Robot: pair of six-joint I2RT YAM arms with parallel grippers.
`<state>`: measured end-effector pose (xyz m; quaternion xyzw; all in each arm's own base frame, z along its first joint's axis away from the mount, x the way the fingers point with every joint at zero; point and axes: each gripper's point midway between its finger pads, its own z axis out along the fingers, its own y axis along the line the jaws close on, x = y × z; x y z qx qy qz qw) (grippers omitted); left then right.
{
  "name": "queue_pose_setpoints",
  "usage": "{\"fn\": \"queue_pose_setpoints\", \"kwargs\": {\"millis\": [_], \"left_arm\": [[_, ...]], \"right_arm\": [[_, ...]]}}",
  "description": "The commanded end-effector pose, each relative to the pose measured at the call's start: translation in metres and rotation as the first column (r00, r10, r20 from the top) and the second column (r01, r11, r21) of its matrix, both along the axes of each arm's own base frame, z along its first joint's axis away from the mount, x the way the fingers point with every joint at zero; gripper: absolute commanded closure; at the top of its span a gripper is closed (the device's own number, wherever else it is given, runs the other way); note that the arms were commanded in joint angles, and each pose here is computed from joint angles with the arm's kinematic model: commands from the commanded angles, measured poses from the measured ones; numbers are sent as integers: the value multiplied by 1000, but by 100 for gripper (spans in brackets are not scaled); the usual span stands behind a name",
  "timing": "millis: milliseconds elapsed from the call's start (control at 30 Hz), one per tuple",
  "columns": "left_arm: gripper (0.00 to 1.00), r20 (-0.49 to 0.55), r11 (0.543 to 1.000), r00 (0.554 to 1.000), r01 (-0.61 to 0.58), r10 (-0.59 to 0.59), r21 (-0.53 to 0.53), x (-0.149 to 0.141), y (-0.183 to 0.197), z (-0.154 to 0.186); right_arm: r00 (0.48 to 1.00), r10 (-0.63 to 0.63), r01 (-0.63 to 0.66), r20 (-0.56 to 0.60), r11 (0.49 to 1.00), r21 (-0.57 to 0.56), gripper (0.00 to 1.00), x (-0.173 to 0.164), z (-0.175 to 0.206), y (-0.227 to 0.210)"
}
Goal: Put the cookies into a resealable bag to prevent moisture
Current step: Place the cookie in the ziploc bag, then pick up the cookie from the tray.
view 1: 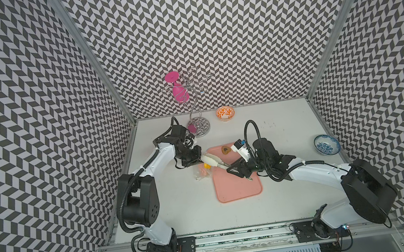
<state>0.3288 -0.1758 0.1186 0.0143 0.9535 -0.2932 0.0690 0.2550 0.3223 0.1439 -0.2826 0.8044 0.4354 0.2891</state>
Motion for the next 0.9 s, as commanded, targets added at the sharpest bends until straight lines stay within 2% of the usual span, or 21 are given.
{"fn": "queue_pose_setpoints", "kwargs": {"millis": [0,200,400,500,633,700,867], "left_arm": [[100,48,1000,999,-1,2,-24,2,0,17],[100,63,1000,998,-10,10,4,4,5,22],[100,78,999,997,-18,16,28,6,9,30],[100,74,999,997,-11,9,31,6,9,28],[100,72,1000,997,-11,9,27,5,8,27],[100,72,1000,997,-11,9,25,4,8,26],[100,67,1000,998,-7,5,25,3,8,24]], "right_arm": [[995,-15,8,94,998,66,55,13,35,3],[982,-106,103,157,994,27,55,26,54,-27],[919,-244,307,308,936,-173,55,52,39,-85],[903,-227,348,365,885,-309,55,65,23,-99],[915,-141,321,379,824,-467,54,76,0,-107],[919,-108,304,380,807,-506,54,81,-8,-106],[921,-67,275,383,808,-520,54,89,-17,-96]]}}
